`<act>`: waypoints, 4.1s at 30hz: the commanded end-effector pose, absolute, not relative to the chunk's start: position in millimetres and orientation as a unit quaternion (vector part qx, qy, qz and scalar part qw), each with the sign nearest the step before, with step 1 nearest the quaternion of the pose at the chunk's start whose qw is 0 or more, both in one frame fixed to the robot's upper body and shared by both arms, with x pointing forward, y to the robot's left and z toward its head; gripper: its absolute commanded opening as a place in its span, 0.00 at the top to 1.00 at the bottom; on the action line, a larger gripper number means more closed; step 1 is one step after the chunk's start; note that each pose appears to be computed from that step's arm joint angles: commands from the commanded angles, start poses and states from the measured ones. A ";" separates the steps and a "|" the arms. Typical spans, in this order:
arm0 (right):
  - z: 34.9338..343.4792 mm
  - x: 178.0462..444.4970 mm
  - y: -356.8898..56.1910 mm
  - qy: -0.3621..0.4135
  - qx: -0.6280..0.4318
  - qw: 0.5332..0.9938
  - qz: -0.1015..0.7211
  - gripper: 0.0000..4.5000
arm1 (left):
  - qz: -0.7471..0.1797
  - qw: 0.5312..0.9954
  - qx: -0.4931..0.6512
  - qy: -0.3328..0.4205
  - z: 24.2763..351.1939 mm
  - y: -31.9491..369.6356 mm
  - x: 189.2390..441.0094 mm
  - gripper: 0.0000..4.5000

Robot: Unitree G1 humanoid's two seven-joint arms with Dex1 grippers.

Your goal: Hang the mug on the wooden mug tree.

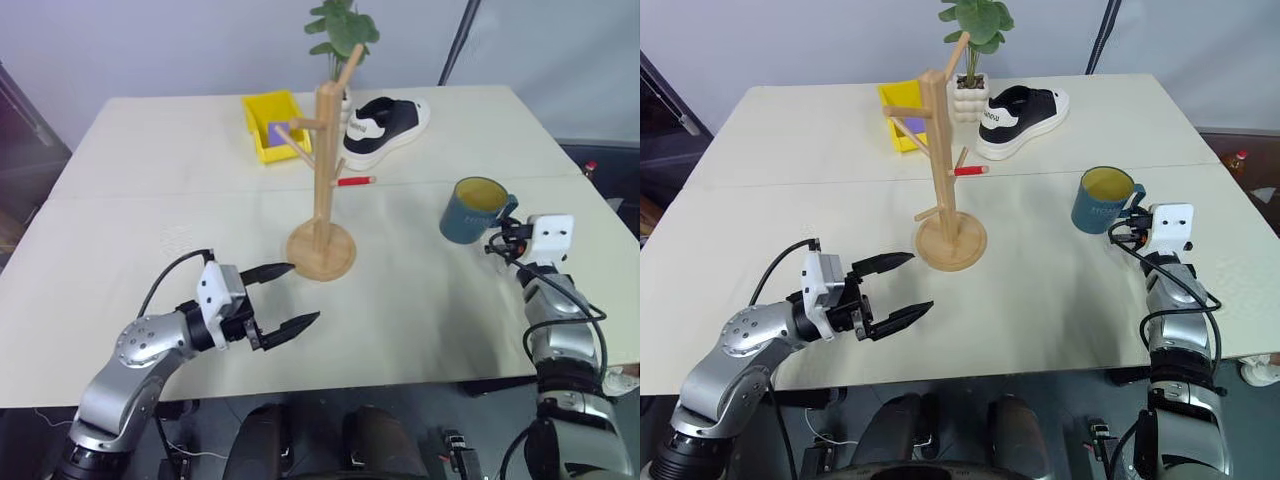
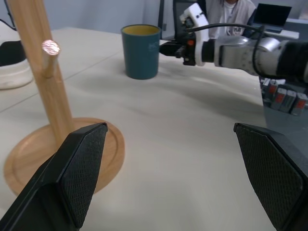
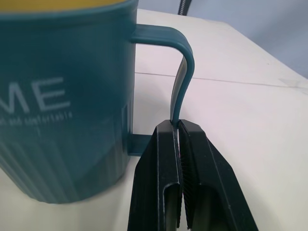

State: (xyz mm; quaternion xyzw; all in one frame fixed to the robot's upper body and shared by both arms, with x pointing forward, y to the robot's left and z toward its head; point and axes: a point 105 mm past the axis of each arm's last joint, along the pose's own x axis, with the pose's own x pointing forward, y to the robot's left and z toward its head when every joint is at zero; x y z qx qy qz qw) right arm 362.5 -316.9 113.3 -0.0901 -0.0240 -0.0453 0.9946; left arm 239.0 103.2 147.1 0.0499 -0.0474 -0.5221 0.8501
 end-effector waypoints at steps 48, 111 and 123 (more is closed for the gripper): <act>110.6 359.1 -305.3 -0.018 -0.039 0.999 -0.010 0.99 | -0.517 0.851 0.047 -0.075 177.0 94.9 246.8 0.00; 276.2 329.8 -137.1 -0.161 -0.405 0.840 0.324 0.35 | -0.474 0.875 0.015 -0.100 220.7 155.8 254.5 0.00; 180.6 336.0 -227.9 -0.086 -0.049 0.976 0.193 0.35 | -0.189 0.982 0.012 -0.026 137.5 220.5 309.2 0.00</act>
